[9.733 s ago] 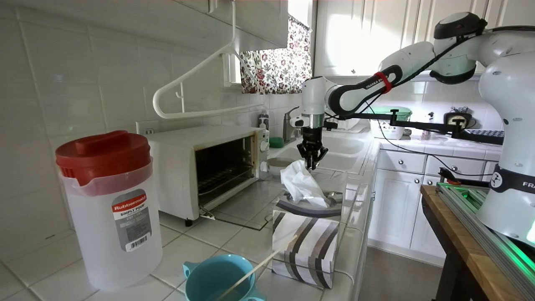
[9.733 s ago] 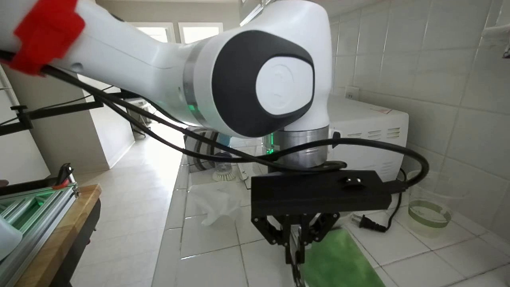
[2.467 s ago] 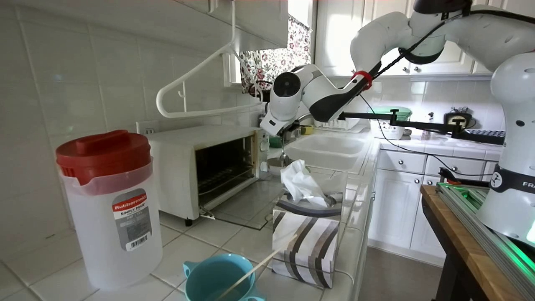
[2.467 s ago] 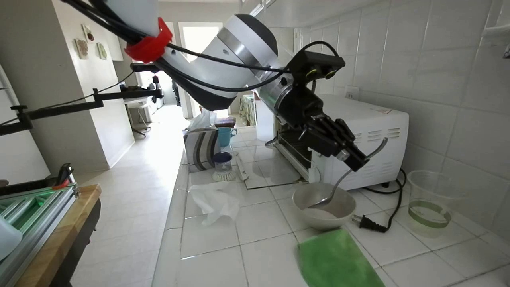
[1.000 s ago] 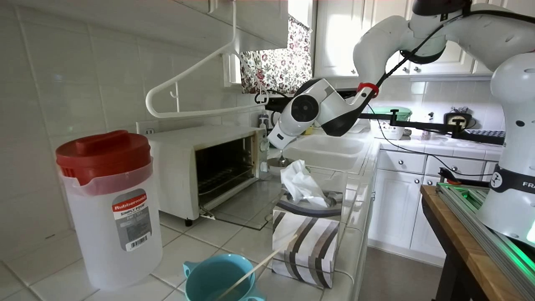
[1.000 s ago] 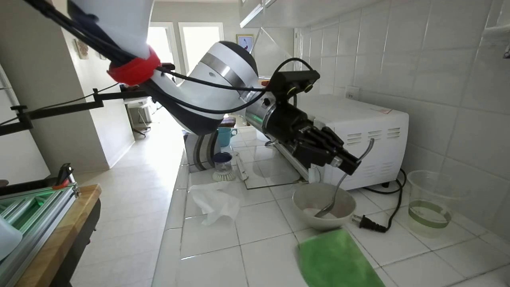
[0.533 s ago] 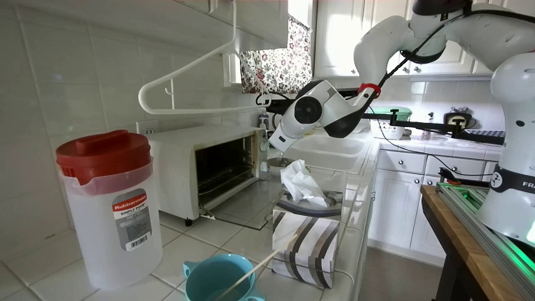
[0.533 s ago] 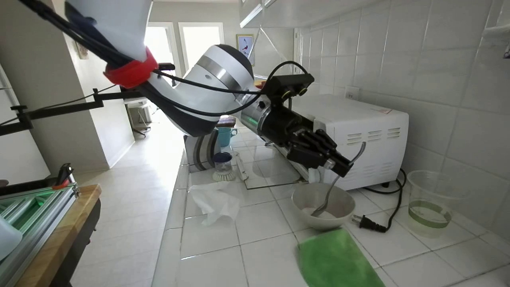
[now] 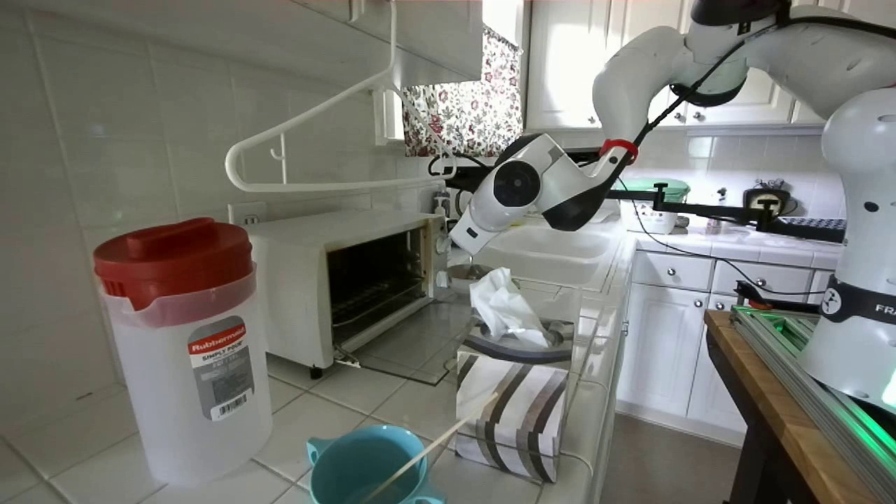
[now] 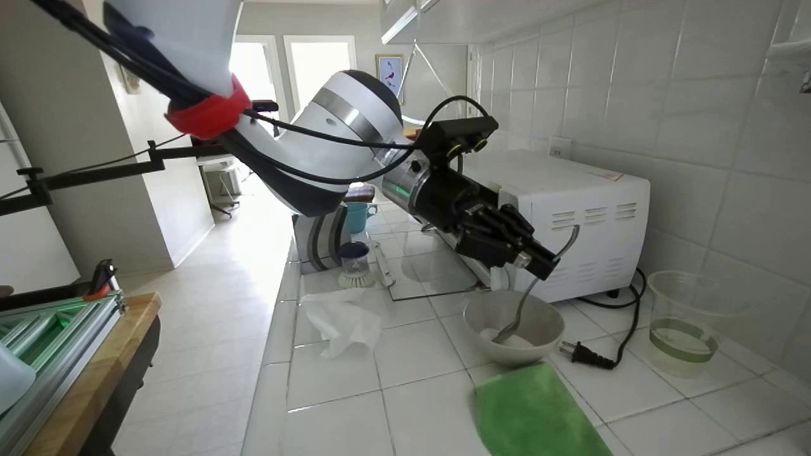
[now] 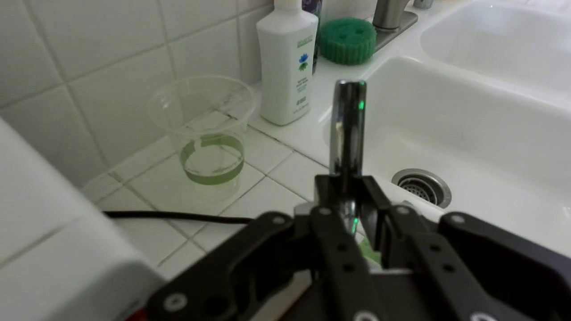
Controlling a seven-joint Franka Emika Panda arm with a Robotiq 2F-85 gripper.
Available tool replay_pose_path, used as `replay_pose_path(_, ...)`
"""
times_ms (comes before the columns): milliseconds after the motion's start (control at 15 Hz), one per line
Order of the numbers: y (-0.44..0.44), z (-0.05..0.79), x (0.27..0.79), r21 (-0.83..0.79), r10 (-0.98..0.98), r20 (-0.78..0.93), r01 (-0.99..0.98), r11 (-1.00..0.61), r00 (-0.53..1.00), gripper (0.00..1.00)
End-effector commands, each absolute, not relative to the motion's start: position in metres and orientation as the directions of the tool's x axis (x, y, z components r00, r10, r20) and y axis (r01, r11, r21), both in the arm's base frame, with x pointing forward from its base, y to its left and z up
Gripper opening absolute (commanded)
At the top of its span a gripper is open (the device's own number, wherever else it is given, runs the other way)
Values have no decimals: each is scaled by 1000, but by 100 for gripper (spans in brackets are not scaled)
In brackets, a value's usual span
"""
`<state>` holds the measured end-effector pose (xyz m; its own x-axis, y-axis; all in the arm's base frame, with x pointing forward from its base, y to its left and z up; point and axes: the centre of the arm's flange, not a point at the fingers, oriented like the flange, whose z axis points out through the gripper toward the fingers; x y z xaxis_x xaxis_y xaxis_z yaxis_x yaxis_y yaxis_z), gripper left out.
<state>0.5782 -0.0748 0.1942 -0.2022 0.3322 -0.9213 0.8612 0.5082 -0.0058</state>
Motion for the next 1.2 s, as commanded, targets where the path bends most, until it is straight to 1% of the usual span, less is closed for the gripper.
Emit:
replay_pose_path(0,-75,195,583,25,330,-929,860,509,-169,5)
replay_pose_path(533,-91,190,587,39,328,-935,878,477,-137,5)
replay_pose_path(1133,-80,189,578,22,351,-920,874,485,-171,5)
